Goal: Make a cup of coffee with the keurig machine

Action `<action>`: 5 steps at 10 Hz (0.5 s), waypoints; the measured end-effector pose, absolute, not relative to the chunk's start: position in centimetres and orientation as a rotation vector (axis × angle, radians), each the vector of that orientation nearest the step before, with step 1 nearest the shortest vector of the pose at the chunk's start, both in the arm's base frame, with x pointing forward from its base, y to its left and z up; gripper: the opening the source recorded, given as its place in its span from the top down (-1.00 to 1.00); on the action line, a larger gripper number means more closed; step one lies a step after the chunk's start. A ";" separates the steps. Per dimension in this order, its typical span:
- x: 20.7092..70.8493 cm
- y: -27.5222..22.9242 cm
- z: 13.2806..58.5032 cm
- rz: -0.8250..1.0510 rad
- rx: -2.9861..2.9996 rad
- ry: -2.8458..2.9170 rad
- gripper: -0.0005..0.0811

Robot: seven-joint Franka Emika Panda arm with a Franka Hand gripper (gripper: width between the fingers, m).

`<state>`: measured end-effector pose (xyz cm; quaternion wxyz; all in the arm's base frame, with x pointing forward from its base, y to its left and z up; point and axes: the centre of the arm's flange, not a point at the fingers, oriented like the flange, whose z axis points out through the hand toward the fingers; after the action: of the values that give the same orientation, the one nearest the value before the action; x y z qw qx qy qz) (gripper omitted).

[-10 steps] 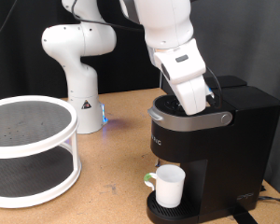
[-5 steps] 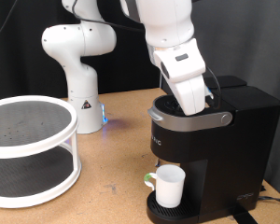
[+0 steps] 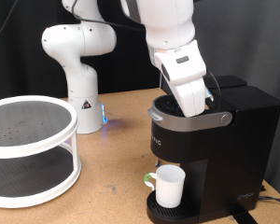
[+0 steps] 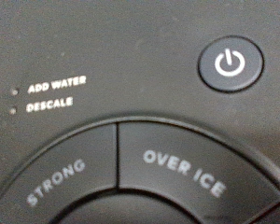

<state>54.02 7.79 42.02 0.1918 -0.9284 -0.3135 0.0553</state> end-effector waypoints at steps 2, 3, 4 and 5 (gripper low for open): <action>54.1 7.8 42.0 0.162 -2.610 -0.882 0.98; 54.1 7.7 42.0 0.167 -2.618 -0.881 0.98; 54.1 7.7 42.0 0.171 -2.626 -0.878 0.98; 54.1 7.6 42.0 0.173 -2.630 -0.877 0.98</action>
<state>54.14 7.63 42.02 0.1811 -0.9312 -0.3104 0.0611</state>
